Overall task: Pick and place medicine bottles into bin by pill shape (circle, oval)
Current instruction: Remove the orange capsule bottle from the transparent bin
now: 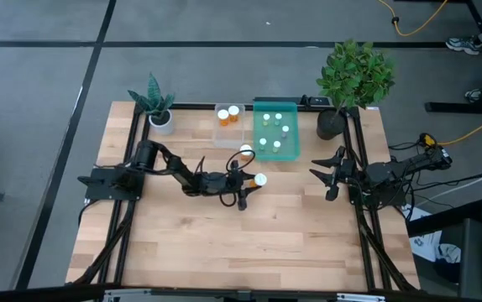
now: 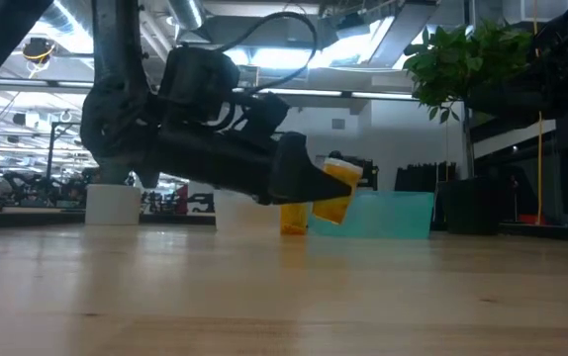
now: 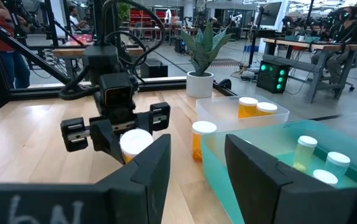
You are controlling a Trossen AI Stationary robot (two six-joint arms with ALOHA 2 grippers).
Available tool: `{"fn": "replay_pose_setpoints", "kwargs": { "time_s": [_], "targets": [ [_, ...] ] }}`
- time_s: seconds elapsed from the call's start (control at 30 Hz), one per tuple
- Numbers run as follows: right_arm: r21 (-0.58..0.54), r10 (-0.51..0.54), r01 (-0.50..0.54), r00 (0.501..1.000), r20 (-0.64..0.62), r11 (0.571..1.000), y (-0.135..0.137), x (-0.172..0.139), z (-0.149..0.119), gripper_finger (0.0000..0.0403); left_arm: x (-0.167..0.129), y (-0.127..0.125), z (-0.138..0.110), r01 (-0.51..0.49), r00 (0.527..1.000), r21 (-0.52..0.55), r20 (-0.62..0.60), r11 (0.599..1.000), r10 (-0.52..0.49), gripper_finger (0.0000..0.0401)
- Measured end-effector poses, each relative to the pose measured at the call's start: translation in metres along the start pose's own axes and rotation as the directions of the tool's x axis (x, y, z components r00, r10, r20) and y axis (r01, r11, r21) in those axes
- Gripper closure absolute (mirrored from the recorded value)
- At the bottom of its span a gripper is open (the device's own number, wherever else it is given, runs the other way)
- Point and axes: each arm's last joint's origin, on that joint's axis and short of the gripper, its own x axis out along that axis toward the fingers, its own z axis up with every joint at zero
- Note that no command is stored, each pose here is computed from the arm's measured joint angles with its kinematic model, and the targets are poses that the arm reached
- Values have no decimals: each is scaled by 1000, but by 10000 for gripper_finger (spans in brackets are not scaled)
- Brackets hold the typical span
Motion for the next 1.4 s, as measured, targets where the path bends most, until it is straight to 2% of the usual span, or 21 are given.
{"fn": "replay_pose_setpoints", "kwargs": {
  "time_s": [0.43,0.57,0.77,0.9,1.07,1.23,1.4],
  "targets": [
    [36,28,-27,999,-21,999,2,1,-2,249,1,2,-1,5,1000,-8,-14,1000,-5,248],
    [15,49,-47,994,-100,999,6,6,-10,249,1,2,-1,6,1000,-9,-8,1000,-7,248],
    [34,21,-13,964,-264,999,11,14,-27,249,1,2,0,7,1000,-17,-7,1000,-7,248],
    [69,21,2,945,-326,998,14,22,-35,249,1,1,0,39,999,-22,-5,999,-39,248],
    [69,19,9,919,-394,998,21,41,-21,249,3,0,3,43,999,-6,7,999,-43,248],
    [10,-57,71,863,-501,997,27,66,-16,249,3,0,3,45,999,-3,6,999,-45,248],
    [29,-63,107,755,-653,994,25,84,-37,249,3,-1,3,66,998,-3,5,998,-66,248]
  ]
}}
